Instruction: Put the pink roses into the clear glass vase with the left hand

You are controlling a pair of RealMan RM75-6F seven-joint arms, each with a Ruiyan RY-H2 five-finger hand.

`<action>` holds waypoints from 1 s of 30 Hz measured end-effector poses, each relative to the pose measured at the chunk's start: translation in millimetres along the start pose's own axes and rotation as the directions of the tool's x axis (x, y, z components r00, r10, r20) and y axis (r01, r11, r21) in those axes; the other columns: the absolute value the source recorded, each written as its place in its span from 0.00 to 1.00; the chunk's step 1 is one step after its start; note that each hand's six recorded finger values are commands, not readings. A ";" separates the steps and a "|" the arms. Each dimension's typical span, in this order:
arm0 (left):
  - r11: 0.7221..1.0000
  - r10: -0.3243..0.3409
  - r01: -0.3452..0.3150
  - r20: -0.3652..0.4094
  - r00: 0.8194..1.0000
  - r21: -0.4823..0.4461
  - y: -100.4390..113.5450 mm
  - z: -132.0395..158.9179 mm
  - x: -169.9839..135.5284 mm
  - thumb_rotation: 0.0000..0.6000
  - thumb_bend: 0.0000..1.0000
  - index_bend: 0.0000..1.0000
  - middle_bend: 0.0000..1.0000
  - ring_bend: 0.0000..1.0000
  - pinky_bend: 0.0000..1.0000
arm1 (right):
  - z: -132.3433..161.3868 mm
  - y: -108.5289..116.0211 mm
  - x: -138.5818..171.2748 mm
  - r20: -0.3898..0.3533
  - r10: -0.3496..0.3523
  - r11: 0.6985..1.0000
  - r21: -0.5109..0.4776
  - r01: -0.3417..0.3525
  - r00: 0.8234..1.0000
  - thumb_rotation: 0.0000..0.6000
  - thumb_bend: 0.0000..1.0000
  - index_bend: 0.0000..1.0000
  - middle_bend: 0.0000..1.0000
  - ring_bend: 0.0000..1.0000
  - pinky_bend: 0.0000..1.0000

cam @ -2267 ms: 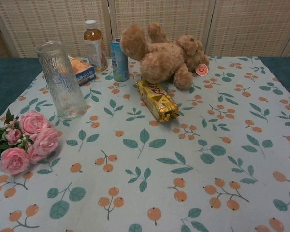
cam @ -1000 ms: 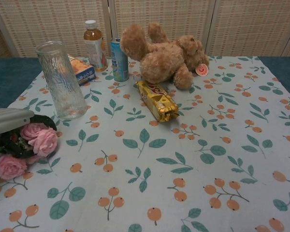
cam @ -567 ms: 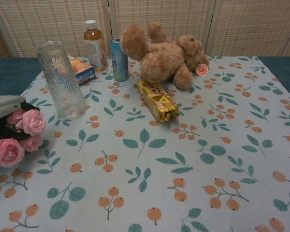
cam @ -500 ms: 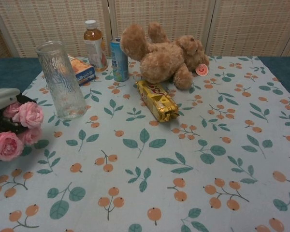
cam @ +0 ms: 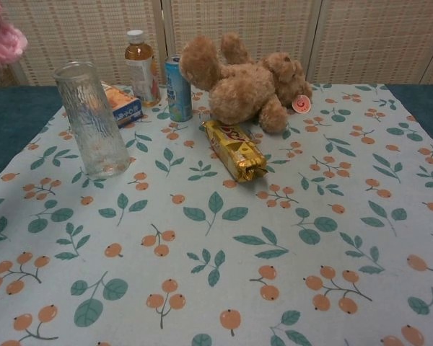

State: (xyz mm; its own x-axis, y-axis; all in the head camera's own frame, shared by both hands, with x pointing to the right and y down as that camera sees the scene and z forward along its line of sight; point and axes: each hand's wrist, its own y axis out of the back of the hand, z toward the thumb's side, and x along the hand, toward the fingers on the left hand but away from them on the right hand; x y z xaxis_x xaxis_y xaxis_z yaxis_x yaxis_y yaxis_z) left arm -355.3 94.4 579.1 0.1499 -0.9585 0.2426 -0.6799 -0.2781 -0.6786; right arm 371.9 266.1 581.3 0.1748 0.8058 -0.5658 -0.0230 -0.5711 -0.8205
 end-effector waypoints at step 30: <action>0.828 0.141 -0.023 0.168 0.976 -0.561 25.9 106.0 136.0 1.00 0.73 0.55 0.61 0.52 0.33 | -2.8 -4.8 -3.7 0.020 0.023 1.000 0.015 -0.023 1.000 1.00 0.29 0.00 0.00 0.00 0.00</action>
State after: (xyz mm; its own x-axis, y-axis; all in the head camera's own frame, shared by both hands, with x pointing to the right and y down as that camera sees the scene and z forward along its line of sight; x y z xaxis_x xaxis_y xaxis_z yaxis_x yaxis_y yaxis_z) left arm -276.4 -49.8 521.0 0.1706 -0.9850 0.0245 -0.9687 -0.1722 -0.1786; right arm 374.1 265.4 587.6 0.1547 0.7953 -0.5861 -0.0415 -0.5875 -0.8082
